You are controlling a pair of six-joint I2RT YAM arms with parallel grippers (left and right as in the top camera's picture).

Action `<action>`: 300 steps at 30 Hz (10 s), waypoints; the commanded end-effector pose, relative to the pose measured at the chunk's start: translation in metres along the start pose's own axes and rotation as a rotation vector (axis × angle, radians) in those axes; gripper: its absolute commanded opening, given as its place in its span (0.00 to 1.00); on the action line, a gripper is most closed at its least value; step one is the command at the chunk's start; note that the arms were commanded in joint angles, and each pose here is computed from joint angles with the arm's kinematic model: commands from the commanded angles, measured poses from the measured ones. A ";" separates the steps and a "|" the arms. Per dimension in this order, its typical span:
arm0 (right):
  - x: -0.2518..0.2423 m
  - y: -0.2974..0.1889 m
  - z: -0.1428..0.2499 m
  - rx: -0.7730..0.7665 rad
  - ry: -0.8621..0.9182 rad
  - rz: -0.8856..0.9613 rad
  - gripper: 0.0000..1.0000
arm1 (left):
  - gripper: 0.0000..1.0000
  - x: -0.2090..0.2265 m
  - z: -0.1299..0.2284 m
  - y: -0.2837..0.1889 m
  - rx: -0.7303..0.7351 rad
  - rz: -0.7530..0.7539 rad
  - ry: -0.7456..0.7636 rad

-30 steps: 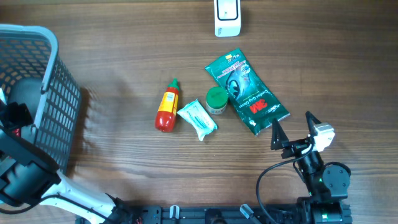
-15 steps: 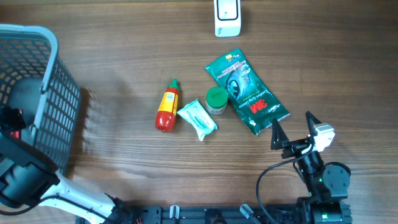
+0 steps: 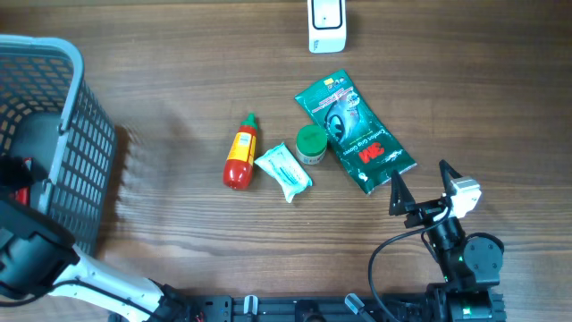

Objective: Scan the item barcode
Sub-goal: 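Lower the left gripper into the basket and grasp the red-white snack box, then lift the snack box out and drop it beside the jar, then reach the left gripper into the basket and grasp the long red snack stick, then carry the red snack stick out and lay it beside the pouch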

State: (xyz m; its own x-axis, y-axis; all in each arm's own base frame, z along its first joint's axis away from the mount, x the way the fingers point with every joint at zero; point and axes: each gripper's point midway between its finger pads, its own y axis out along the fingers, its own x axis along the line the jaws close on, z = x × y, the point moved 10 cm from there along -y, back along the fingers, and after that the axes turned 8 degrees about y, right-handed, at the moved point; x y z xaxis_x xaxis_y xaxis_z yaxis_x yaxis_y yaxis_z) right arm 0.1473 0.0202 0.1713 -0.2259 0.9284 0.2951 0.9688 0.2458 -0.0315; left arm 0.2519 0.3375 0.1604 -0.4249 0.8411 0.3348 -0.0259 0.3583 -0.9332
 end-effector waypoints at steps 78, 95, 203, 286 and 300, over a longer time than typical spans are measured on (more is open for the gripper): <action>0.000 0.000 0.000 -0.002 0.005 0.002 1.00 | 0.04 -0.465 0.136 -0.244 -0.207 0.710 0.961; 0.000 0.000 0.000 -0.002 0.005 0.002 1.00 | 0.53 -0.496 0.152 -0.210 -0.101 0.642 1.027; 0.000 0.000 0.000 -0.002 0.005 0.002 1.00 | 0.04 -0.034 0.029 -0.112 -0.318 0.249 -0.592; 0.000 0.000 0.000 -0.002 0.005 0.002 1.00 | 0.71 -0.491 0.105 -0.122 -0.139 0.474 0.193; 0.000 0.000 0.000 -0.002 0.005 0.002 1.00 | 1.00 -0.424 0.109 -0.246 -0.387 0.666 0.223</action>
State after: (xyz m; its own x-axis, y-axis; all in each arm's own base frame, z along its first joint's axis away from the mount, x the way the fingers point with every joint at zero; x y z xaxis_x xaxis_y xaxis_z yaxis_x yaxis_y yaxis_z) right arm 0.1474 0.0202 0.1710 -0.2254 0.9284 0.2955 0.9688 0.2458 -0.0333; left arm 0.3556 -0.1572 0.1820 -0.1421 0.9711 -0.1920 0.3999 -0.1211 -0.9085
